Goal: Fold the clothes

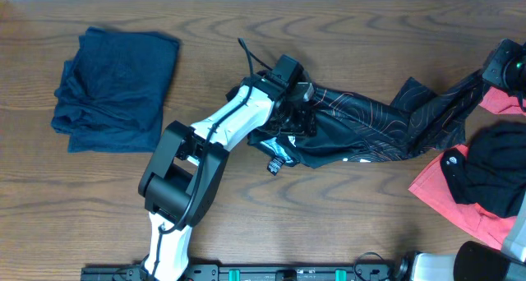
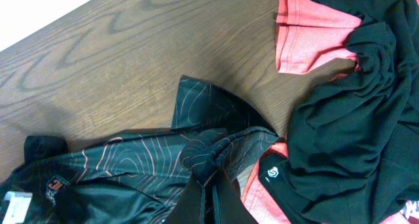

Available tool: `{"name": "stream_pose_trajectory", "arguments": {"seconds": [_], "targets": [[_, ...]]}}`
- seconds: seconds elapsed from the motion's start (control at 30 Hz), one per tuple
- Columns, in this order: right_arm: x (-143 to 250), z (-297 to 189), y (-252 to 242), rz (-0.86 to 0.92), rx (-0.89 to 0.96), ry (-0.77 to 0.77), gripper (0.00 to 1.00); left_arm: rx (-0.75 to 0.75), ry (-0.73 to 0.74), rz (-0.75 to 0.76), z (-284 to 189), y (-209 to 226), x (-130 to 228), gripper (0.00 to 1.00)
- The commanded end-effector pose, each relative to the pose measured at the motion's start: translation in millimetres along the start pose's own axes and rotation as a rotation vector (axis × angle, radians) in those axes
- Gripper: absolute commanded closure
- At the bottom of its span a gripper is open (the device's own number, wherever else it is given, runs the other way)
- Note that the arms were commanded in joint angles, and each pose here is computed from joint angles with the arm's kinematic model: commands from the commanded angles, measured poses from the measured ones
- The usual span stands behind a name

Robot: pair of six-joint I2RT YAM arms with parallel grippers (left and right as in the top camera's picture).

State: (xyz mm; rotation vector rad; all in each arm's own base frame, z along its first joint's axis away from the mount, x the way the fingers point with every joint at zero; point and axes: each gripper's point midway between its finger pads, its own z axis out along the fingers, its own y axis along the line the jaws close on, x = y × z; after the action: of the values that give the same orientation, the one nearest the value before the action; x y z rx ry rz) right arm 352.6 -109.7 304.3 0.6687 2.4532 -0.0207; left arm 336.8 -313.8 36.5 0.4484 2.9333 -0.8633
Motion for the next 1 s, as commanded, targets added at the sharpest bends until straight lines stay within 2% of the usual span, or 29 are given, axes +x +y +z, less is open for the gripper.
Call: {"name": "stream_pose_trajectory", "arguments": {"seconds": [0.0, 0.2, 0.53, 0.73, 0.87, 0.93, 0.97], "targets": [[0.3, 1.0, -3.7, -0.006, 0.012, 0.003, 0.99, 0.001, -0.009, 0.039, 6.3, -6.1, -0.8, 0.48], [0.3, 1.0, -3.7, -0.006, 0.012, 0.003, 0.99, -0.009, -0.018, 0.086, 14.5, -19.1, 1.5, 0.48], [0.4, 1.0, -3.7, -0.017, 0.012, 0.004, 0.99, -0.189, -0.057, 0.092, 15.0, 6.0, -2.0, 0.48], [0.5, 1.0, -3.7, -0.017, 0.012, 0.004, 0.99, -0.215, -0.065, 0.091, 15.2, 10.9, -3.6, 0.48], [0.4, 1.0, -3.7, -0.017, 0.012, 0.004, 0.99, -0.216, -0.058, 0.093, 18.0, 10.9, -1.7, 0.68], [0.5, 1.0, -3.7, -0.017, 0.012, 0.004, 0.99, -0.219, -0.048, 0.092, 22.0, 12.5, 0.4, 0.72], [0.5, 1.0, -3.7, -0.017, 0.012, 0.004, 0.99, -0.222, -0.040, 0.092, 25.0, 13.4, 2.0, 0.79]]}}
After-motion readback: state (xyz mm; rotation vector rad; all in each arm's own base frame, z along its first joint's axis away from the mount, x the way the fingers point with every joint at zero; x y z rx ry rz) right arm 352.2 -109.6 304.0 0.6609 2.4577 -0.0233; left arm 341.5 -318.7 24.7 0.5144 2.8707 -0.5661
